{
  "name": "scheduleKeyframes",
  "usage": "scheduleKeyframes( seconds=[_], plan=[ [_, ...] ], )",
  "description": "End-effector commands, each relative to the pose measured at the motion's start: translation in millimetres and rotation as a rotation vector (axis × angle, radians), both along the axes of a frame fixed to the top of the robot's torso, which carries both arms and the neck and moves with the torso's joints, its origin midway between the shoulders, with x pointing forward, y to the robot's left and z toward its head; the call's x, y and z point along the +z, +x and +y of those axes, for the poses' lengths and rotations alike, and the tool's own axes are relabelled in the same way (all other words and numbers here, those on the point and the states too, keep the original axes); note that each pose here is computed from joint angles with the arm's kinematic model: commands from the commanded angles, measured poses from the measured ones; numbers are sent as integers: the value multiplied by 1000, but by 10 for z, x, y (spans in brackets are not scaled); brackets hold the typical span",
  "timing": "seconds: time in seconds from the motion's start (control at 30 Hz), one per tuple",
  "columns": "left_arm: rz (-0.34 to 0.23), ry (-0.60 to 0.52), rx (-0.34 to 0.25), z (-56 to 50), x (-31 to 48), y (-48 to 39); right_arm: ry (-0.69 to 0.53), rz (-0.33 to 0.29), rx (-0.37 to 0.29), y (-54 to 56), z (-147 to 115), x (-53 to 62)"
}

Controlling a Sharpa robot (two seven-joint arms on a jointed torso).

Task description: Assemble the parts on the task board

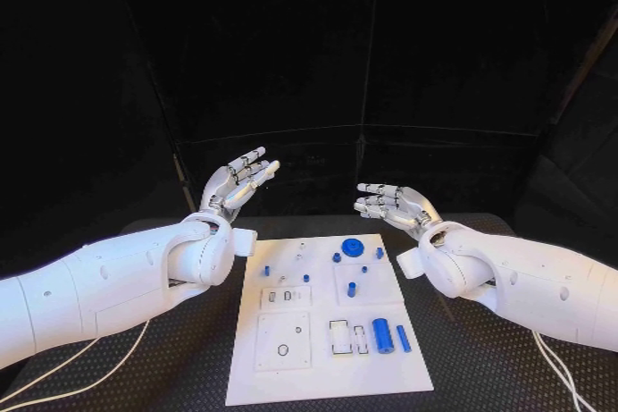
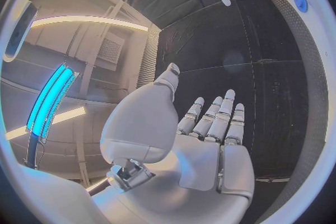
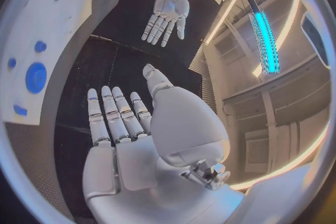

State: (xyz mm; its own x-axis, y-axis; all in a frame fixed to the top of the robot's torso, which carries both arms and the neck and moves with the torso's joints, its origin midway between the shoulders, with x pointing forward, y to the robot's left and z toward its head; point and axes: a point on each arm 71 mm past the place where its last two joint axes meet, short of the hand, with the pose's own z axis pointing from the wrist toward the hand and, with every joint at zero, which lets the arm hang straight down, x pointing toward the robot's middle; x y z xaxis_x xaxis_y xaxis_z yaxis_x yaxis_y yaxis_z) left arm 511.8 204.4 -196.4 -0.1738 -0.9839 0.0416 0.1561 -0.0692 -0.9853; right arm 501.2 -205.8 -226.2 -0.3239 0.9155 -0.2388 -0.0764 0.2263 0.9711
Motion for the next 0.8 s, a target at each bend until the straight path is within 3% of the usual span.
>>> scheduleKeyframes(
  seconds=[0.03,0.27,0.53,0.8],
  plan=[
    [-28,-30,-75,-22,35,-15,-212,-160,12,-5,36,90],
    [-50,-26,-135,-3,67,-65,-385,-271,85,-22,54,155],
    [-53,-51,-200,-57,133,-204,-639,-314,180,-18,101,164],
    [-46,-60,-219,-21,190,-297,-897,-406,271,-20,243,212]
  ],
)
